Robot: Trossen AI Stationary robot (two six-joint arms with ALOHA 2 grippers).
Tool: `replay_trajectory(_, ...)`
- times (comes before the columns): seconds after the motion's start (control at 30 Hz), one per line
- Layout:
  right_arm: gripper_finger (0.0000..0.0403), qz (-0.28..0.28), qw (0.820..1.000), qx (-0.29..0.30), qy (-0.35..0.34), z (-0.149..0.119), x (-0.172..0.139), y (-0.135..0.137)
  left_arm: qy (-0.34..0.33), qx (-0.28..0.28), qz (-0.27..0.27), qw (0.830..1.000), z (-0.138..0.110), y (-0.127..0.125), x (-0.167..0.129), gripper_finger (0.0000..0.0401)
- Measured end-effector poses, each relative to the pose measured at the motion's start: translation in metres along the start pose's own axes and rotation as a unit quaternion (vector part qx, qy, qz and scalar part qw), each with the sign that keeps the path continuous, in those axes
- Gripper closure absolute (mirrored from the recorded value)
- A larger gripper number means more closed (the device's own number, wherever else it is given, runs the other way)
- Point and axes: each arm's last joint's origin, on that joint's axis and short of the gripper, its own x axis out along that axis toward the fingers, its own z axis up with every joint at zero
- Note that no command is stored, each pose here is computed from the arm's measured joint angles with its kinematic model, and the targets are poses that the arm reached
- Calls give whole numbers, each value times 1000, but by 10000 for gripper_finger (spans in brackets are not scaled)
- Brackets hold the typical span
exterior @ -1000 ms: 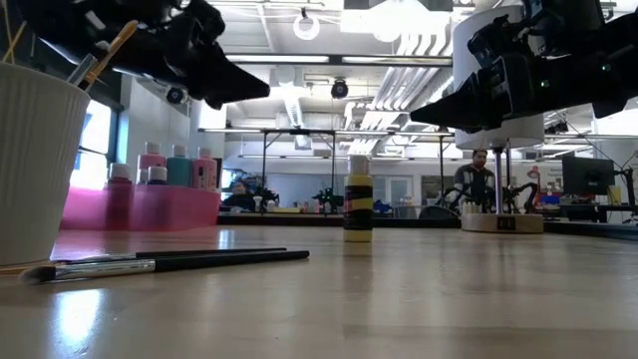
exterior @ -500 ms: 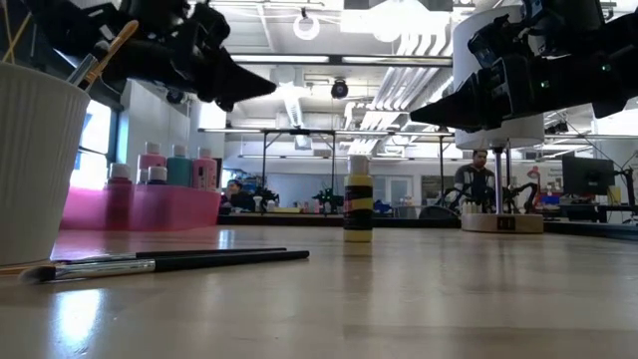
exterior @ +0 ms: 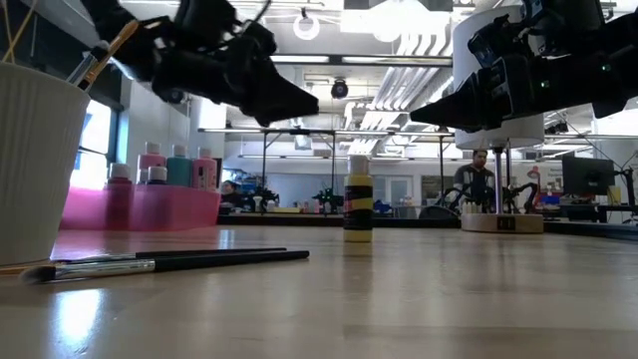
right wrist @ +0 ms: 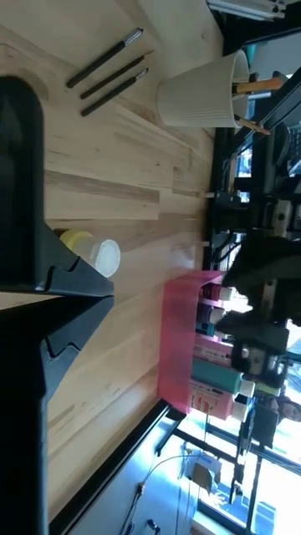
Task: Pick & Place Paint Supplies
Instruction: Put the small yellow paint bottle into the pink bin
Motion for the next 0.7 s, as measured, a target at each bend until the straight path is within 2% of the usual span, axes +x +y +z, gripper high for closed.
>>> replay_trajectory(0.13,401,0,1000,-1,5,-1,0,0,39,-17,-46,998,-2,1,15,199)
replay_trajectory(0.23,401,1,1000,-2,8,-2,0,0,53,-22,-72,996,-1,1,21,186)
replay_trajectory(0.33,401,1,1000,-2,9,-2,0,0,64,-26,-70,995,-7,2,25,183)
replay_trajectory(0.5,401,1,1000,-2,9,-2,0,0,75,-26,-38,996,-11,4,27,182)
replay_trajectory(0.7,401,1,1000,-2,9,-2,0,0,70,-25,-38,997,-11,4,27,182)
